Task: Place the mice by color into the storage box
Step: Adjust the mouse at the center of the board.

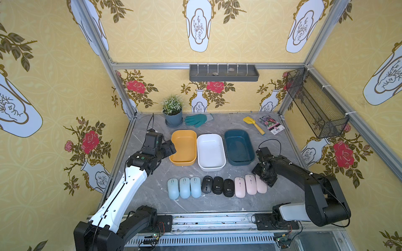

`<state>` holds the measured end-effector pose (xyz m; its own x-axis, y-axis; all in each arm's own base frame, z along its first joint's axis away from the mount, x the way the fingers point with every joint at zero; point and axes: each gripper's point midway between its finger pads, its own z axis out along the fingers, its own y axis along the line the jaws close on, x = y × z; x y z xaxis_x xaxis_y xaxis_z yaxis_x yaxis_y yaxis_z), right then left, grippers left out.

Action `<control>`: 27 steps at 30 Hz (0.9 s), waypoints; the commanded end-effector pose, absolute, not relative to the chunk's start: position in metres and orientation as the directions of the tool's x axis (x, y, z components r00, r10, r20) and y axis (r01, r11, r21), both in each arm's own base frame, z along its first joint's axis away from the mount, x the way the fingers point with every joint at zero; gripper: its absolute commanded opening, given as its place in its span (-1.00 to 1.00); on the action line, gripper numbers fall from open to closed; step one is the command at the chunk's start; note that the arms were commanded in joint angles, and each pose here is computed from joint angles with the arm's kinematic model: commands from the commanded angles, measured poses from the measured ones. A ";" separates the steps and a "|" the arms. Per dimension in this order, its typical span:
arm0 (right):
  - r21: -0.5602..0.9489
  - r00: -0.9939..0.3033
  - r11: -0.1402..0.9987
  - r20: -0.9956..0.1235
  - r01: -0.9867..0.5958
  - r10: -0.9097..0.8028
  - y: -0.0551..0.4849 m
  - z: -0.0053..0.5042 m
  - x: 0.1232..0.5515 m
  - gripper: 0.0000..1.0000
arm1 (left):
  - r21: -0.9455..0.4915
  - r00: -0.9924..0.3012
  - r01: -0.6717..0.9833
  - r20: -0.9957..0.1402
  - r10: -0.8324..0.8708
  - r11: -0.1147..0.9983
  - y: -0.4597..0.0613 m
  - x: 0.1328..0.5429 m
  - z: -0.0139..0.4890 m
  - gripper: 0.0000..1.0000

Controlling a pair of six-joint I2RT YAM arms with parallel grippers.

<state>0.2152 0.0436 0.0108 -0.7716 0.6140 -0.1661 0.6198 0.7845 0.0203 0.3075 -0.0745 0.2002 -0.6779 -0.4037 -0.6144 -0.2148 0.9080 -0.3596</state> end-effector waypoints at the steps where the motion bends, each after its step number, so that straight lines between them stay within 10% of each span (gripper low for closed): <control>1: -0.054 -0.775 0.779 -0.155 0.625 0.612 0.035 0.011 0.200 0.62 | -0.371 -0.672 -0.195 -0.624 -0.399 0.908 -0.078 0.312 0.204 0.70; 6: -0.071 -0.748 0.751 -0.193 0.656 0.635 0.027 0.017 0.200 0.98 | -0.377 -0.672 -0.190 -0.623 -0.400 0.906 -0.079 0.312 0.205 0.70; 27: -0.054 -0.773 0.785 -0.227 0.617 0.592 0.042 0.032 0.187 0.97 | -0.410 -0.659 -0.167 -0.630 -0.410 0.897 -0.082 0.309 0.226 0.70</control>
